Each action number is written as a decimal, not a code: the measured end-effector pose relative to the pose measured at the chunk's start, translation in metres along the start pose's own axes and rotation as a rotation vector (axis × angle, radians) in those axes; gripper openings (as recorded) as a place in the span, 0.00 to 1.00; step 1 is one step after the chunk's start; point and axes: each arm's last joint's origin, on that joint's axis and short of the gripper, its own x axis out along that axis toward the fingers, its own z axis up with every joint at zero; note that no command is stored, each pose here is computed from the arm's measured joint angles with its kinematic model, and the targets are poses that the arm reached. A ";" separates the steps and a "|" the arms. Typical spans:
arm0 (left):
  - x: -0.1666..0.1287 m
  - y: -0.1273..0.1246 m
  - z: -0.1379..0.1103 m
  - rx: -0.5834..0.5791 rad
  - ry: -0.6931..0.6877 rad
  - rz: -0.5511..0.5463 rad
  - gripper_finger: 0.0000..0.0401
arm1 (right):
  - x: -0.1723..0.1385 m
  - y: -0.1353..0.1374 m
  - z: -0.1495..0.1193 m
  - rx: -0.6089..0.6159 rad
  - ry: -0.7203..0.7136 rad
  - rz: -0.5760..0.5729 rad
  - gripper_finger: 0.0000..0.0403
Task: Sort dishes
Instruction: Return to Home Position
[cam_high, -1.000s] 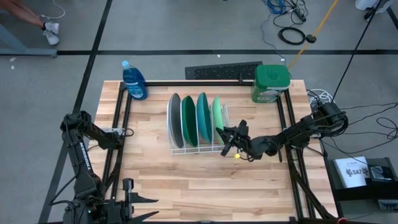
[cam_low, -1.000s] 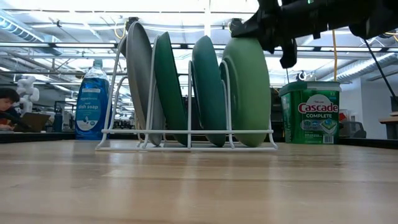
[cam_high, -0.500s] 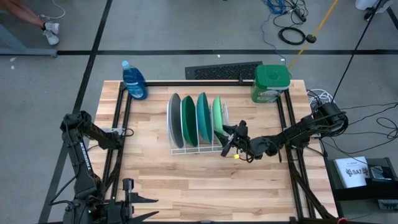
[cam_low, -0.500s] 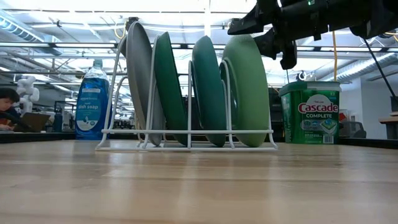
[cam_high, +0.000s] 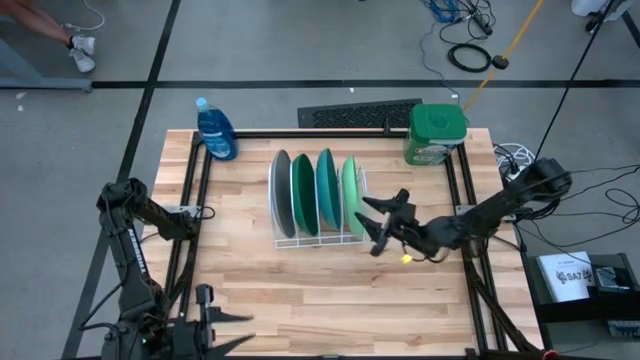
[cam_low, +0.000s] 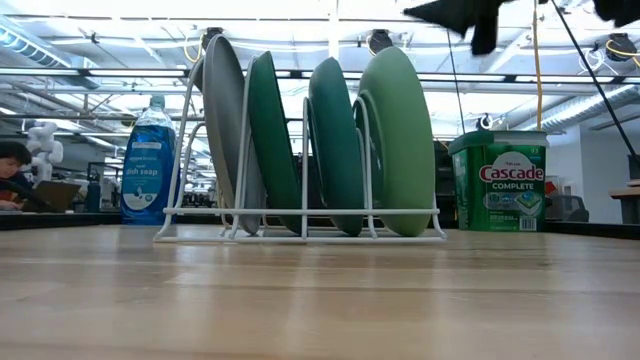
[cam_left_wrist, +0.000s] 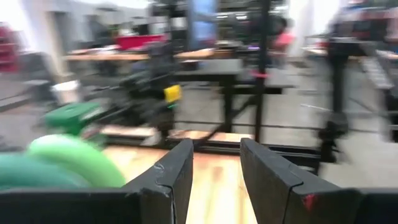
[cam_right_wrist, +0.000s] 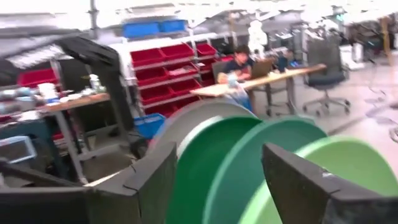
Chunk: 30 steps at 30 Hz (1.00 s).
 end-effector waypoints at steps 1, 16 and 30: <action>0.001 0.002 -0.001 -0.009 0.004 0.047 0.34 | -0.004 0.002 0.005 -0.007 -0.007 0.018 0.56; 0.042 0.051 -0.066 0.109 0.161 0.307 0.25 | -0.078 0.018 0.034 -0.335 0.087 0.139 0.03; -0.013 0.103 -0.110 0.156 0.087 0.314 0.00 | -0.132 -0.006 0.022 -0.407 0.159 0.299 0.00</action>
